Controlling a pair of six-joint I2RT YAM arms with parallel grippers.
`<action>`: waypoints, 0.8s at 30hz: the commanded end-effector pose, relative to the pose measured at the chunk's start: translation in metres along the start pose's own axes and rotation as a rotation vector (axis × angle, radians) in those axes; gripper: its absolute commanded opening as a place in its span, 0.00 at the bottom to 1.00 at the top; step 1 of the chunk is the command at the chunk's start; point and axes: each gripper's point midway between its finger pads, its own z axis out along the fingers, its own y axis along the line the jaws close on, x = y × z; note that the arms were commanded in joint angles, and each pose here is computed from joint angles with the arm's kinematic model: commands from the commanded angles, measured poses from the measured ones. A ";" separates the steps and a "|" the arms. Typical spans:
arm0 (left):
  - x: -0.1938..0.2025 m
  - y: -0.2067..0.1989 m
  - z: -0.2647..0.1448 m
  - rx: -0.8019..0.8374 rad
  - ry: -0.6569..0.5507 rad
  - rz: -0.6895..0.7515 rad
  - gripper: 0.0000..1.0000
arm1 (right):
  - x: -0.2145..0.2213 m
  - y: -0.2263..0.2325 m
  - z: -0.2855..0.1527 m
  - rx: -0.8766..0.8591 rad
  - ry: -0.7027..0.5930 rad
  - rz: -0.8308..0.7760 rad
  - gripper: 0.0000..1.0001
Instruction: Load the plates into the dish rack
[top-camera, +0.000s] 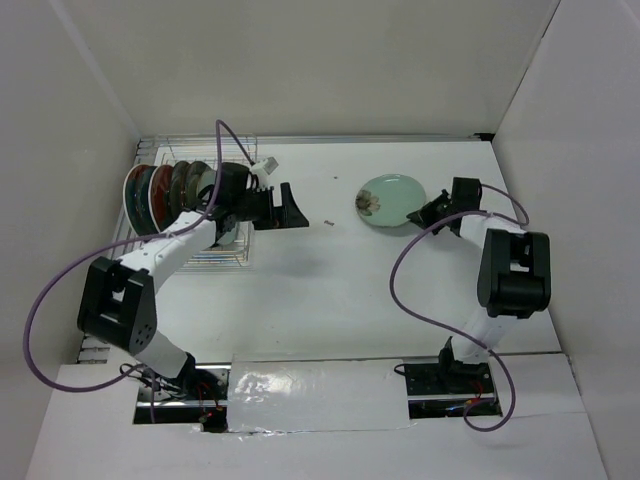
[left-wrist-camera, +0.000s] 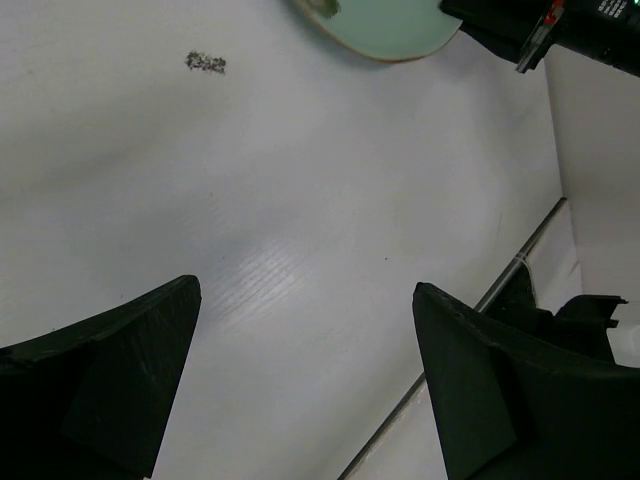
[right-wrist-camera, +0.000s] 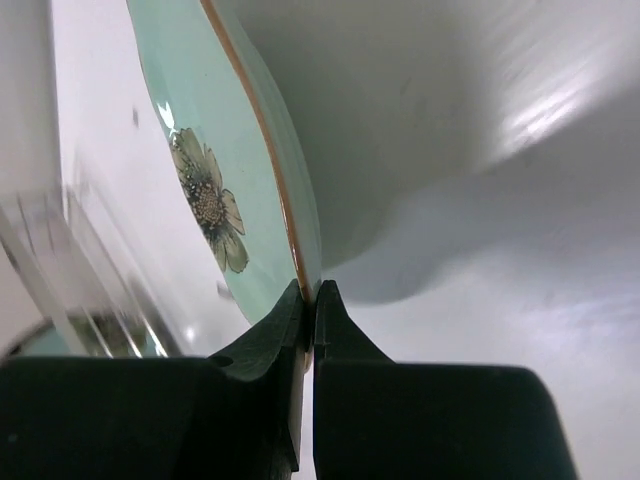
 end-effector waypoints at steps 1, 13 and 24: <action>-0.028 -0.034 0.004 0.182 -0.044 0.006 1.00 | 0.016 0.070 -0.045 -0.254 0.054 -0.198 0.00; -0.037 -0.041 0.036 0.339 -0.006 -0.085 0.97 | 0.082 0.124 -0.115 -0.489 0.218 -0.386 0.00; -0.053 -0.041 0.058 0.387 0.004 -0.113 0.77 | 0.120 0.141 -0.145 -0.617 0.311 -0.481 0.00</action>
